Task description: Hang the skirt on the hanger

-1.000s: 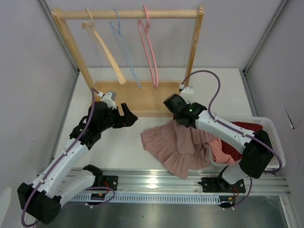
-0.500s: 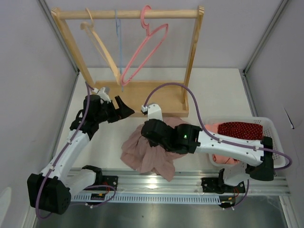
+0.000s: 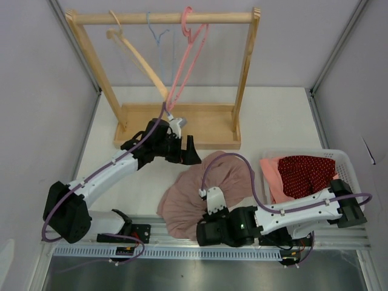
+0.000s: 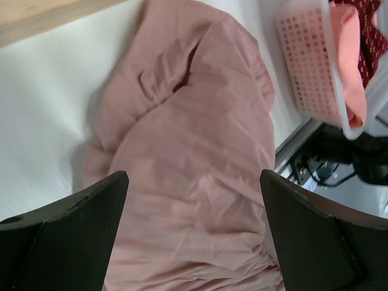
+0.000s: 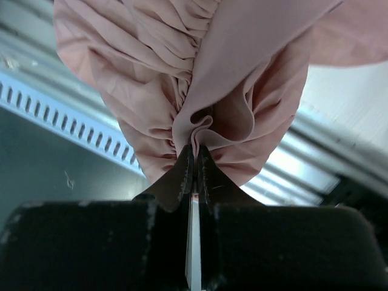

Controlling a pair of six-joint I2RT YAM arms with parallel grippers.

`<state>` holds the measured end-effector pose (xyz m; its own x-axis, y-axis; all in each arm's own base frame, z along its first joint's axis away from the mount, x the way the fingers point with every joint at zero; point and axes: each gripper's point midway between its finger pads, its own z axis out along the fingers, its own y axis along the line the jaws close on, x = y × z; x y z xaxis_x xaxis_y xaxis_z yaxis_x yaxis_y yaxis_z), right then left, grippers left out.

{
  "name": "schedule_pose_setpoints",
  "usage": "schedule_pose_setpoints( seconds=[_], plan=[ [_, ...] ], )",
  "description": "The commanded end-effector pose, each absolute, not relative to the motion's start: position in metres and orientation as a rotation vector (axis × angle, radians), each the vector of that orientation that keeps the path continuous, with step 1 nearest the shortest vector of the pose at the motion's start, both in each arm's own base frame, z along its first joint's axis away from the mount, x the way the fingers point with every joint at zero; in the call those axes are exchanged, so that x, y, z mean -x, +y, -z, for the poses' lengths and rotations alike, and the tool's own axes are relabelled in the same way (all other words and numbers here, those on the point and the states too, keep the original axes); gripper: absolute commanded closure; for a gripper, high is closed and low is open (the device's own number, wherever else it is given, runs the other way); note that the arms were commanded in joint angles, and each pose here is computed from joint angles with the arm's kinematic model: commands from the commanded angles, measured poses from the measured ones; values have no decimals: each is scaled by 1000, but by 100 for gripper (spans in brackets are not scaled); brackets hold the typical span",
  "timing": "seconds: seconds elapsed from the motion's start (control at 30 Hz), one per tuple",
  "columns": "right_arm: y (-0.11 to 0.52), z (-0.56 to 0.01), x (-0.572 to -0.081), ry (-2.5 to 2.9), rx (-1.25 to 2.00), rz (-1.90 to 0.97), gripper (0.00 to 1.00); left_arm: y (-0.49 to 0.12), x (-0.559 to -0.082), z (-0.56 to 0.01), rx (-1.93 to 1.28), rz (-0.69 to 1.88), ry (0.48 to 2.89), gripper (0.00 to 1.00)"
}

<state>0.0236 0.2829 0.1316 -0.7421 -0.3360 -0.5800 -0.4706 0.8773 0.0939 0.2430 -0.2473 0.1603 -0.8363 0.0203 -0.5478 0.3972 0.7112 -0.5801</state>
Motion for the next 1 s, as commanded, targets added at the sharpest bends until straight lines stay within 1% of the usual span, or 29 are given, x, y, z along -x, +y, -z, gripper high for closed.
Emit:
schedule_pose_setpoints(
  seconds=[0.0, 0.1, 0.13, 0.23, 0.43, 0.53, 0.57, 0.6, 0.63, 0.7, 0.73, 0.77, 0.83, 0.9, 0.93, 0.97],
  plan=[
    [269, -123, -1, 2514, 380, -328, 100, -272, -235, -176, -551, 932, 2348, 4],
    [261, -117, 3, 2511, 356, -313, 100, -285, -232, -168, -644, 883, 2374, 4],
    [261, -117, 2, 2506, 343, -317, 100, -290, -223, -160, -704, 872, 2397, 4],
    [258, -121, -3, 2488, 320, -327, 100, -308, -211, -147, -838, 852, 2417, 1],
    [253, -130, -15, 2463, 288, -365, 100, -336, -185, -128, -1057, 838, 2458, 1],
    [251, -135, -19, 2447, 274, -380, 100, -344, -176, -112, -1126, 795, 2503, 1],
    [250, -136, -20, 2446, 264, -381, 100, -345, -177, -110, -1137, 758, 2508, 2],
    [249, -138, -22, 2442, 256, -384, 100, -344, -177, -102, -1140, 728, 2532, 9],
    [246, -139, -24, 2440, 251, -373, 100, -342, -179, -99, -1135, 710, 2539, 35],
    [244, -145, -27, 2435, 232, -382, 100, -338, -189, -103, -1093, 634, 2536, 74],
    [243, -148, -29, 2432, 221, -388, 100, -336, -193, -105, -1072, 611, 2532, 98],
    [243, -152, -33, 2429, 204, -390, 100, -334, -202, -114, -1026, 607, 2523, 100],
    [236, -161, -42, 2419, 185, -369, 100, -330, -215, -140, -954, 609, 2474, 100],
    [227, -179, -61, 2398, 133, -325, 100, -313, -235, -157, -834, 586, 2466, 100],
    [223, -188, -69, 2389, 111, -320, 100, -306, -240, -177, -783, 602, 2426, 100],
    [223, -204, -78, 2372, 81, -337, 100, -289, -255, -187, -673, 588, 2427, 100]
  ],
)
